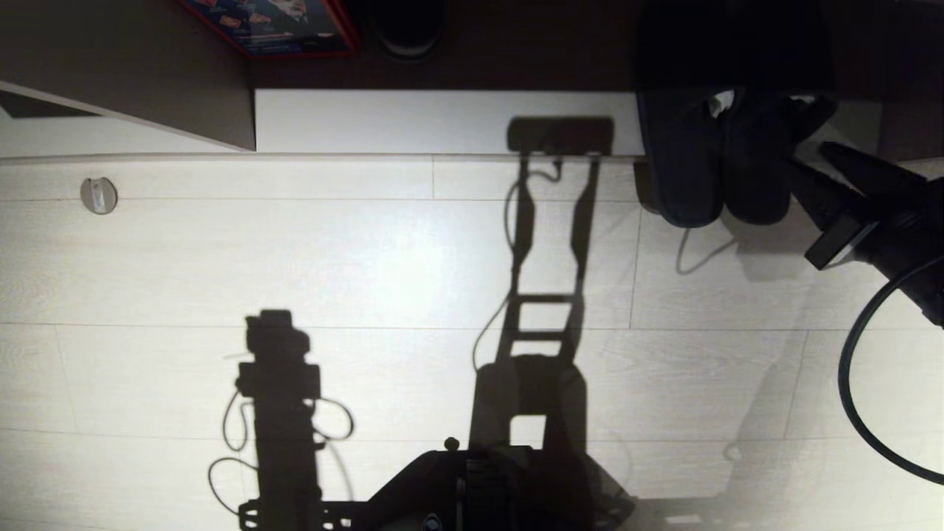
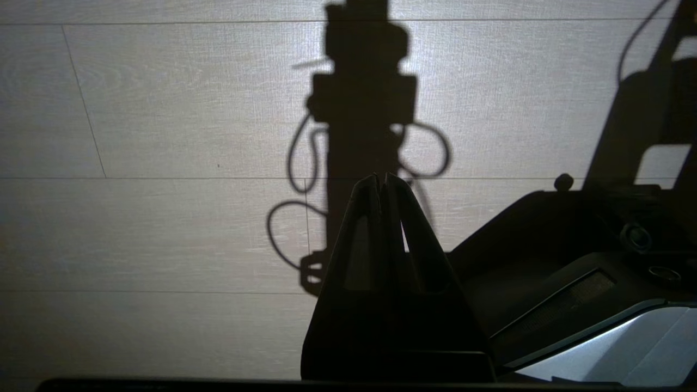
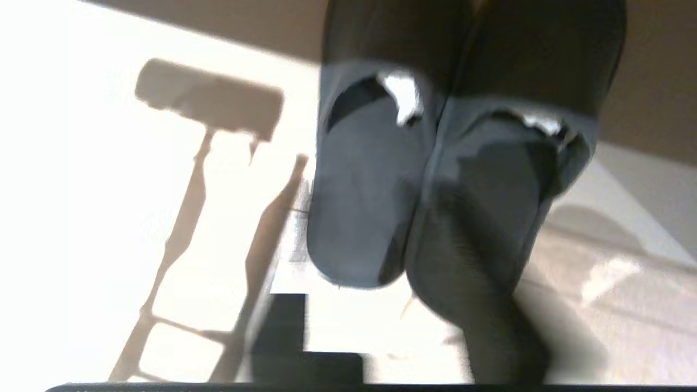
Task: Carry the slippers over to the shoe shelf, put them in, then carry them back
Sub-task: Pick up the slippers in the shoe cabinet
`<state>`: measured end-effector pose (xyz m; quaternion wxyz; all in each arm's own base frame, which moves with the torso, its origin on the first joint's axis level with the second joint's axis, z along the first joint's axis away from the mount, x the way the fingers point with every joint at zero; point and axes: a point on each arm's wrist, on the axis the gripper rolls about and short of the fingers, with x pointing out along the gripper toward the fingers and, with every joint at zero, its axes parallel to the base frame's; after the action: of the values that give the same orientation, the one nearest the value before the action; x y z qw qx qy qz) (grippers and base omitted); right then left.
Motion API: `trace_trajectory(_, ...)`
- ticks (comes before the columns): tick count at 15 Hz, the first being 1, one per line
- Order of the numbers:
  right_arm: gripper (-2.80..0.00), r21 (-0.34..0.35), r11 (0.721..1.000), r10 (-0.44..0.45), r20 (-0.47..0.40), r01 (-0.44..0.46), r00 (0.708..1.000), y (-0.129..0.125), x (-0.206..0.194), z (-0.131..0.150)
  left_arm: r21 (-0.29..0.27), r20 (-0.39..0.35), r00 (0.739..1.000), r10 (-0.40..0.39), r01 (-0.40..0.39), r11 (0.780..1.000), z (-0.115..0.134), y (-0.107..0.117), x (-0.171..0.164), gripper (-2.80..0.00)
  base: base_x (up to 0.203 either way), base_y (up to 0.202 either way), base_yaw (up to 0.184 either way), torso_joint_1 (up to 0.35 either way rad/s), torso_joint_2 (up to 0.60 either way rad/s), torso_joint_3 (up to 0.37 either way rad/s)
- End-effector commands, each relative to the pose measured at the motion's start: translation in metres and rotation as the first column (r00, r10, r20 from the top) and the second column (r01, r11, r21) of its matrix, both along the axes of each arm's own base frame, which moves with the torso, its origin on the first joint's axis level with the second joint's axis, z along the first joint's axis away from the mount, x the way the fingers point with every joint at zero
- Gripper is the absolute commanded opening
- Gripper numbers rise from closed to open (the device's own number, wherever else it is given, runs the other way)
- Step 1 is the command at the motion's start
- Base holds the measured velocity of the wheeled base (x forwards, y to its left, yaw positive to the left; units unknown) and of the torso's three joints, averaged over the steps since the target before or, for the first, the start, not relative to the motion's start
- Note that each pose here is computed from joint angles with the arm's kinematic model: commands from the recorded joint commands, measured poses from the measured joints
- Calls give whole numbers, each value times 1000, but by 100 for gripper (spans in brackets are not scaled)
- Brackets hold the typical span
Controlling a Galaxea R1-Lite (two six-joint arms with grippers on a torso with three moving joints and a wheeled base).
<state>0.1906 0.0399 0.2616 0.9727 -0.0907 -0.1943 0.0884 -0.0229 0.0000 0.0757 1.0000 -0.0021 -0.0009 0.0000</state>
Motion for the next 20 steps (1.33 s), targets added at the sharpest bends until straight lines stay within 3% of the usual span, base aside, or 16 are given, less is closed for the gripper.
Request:
trace_trajectory(1, -280, 4, 1000, 5, 28, -5, 1000, -4, -25, 4, 0, -1, 1000, 0, 0, 1000, 0, 0, 0, -280, 0, 0, 0, 0, 0, 0)
trace_trajectory(4, -280, -14, 1000, 6, -61, -7, 998, -9, -52, -20, 0, 0, 1000, 0, 0, 1000, 0, 0, 0, -280, 0, 0, 0, 0, 0, 0)
trace_trajectory(8, -280, -25, 1000, -2, -114, -1, 993, -16, -78, -39, 0, 0, 1000, 0, 0, 1000, 0, 0, 0, -280, 0, 0, 0, 0, 0, 0)
trace_trajectory(12, -280, -46, 999, -17, -238, 6, 971, -22, -107, -69, 0, 1, 1000, 0, 0, 1000, 0, 0, 0, -280, 0, 0, 0, 0, 0, 0)
trace_trajectory(16, -280, -30, 996, -85, -227, 80, 970, -34, -153, -92, 0, -2, 1000, 0, 0, 1000, 0, 0, 0, -280, 0, 0, 0, 0, 0, 0)
trace_trajectory(20, -280, 18, 983, -170, -293, 184, 941, -42, -182, -122, 0, -1, 1000, 0, 0, 1000, 0, 0, 0, -280, 0, 0, 0, 0, 0, 0)
